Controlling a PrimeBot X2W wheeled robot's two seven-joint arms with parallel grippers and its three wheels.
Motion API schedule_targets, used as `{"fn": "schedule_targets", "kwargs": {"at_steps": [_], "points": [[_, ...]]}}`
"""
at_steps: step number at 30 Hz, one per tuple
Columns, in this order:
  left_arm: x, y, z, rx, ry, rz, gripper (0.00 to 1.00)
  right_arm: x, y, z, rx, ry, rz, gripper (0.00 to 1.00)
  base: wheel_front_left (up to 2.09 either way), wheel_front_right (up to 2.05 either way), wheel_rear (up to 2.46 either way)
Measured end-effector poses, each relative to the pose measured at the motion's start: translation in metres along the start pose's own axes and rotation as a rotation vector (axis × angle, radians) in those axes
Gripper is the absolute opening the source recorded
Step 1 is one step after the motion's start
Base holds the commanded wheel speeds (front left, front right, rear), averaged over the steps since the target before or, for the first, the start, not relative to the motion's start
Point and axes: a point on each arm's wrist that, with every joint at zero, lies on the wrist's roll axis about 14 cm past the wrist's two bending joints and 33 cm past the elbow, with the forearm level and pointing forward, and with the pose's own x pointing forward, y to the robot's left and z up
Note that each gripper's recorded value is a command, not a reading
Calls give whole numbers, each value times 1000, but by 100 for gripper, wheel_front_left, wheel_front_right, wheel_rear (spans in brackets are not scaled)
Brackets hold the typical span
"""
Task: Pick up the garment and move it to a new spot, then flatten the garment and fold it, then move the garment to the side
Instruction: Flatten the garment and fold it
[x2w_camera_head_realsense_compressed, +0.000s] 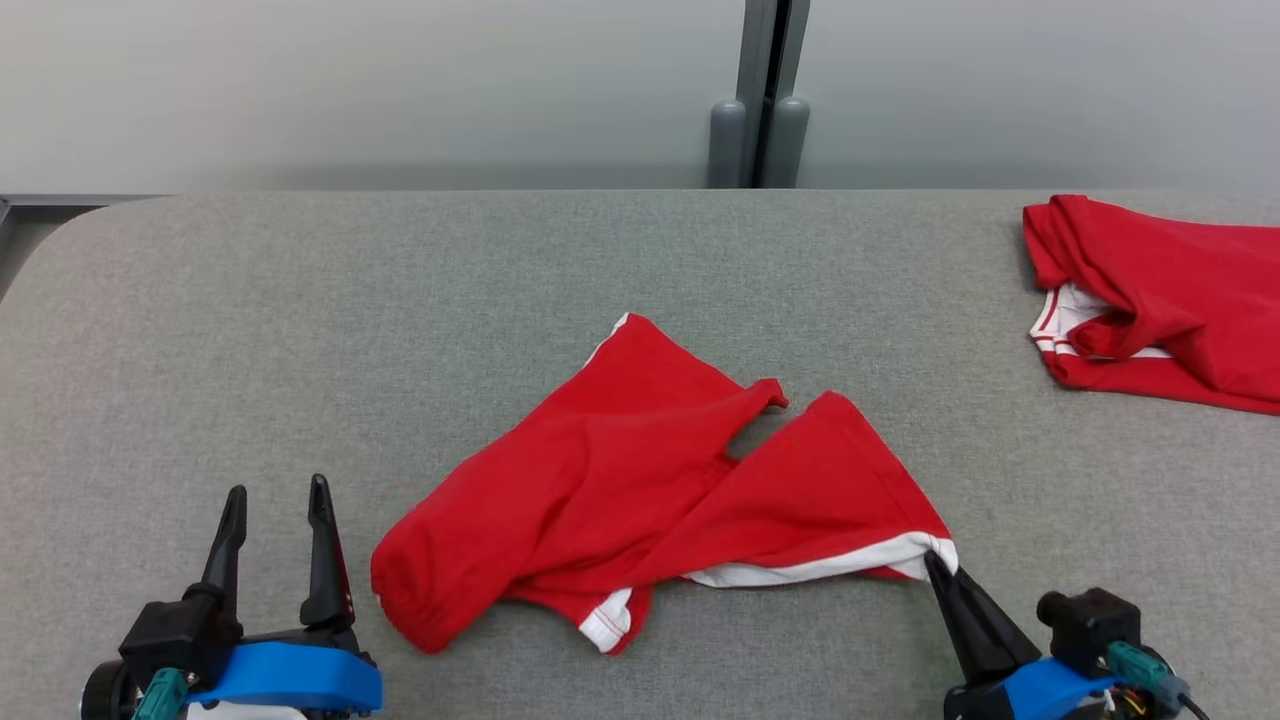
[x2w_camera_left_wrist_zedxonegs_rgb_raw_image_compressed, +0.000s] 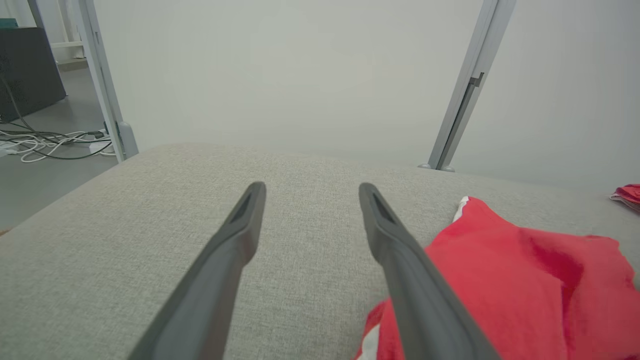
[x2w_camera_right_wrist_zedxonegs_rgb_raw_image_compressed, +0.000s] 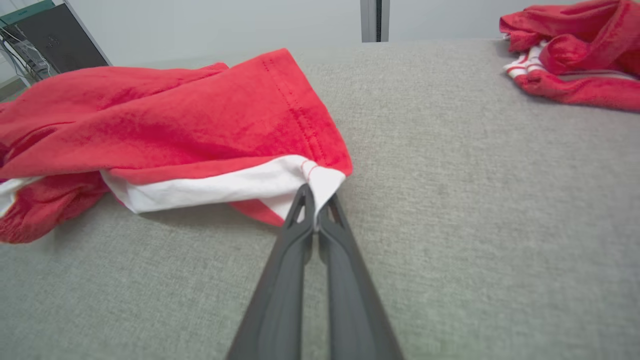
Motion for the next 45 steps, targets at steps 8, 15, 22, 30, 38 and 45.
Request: {"fn": "schedule_targets", "kwargs": {"at_steps": [8, 15, 22, 30, 38, 45], "points": [[-1, -3, -1, -1, 3, -13, 100, -12, -2, 11, 24, -52, -27, 100, 0, 0, 0], [-12, 6, 2, 15, -4, 9, 100, -9, 8, 47, 31, -174, -26, 100, 0, 0, 0], [-25, 14, 3, 25, -7, 33, 100, -13, 9, 80, 49, -290, -54, 100, 0, 0, 0], [-37, 17, 2, 45, -6, 44, 100, -24, 1, 74, 34, -279, -97, 100, 0, 0, 0], [-43, 17, 2, 52, -7, 46, 100, -30, -2, 70, 33, -273, -110, 100, 0, 0, 0], [-44, 21, 1, 57, -2, 52, 100, -31, 0, 66, 41, -262, -106, 100, 0, 0, 0]]}}
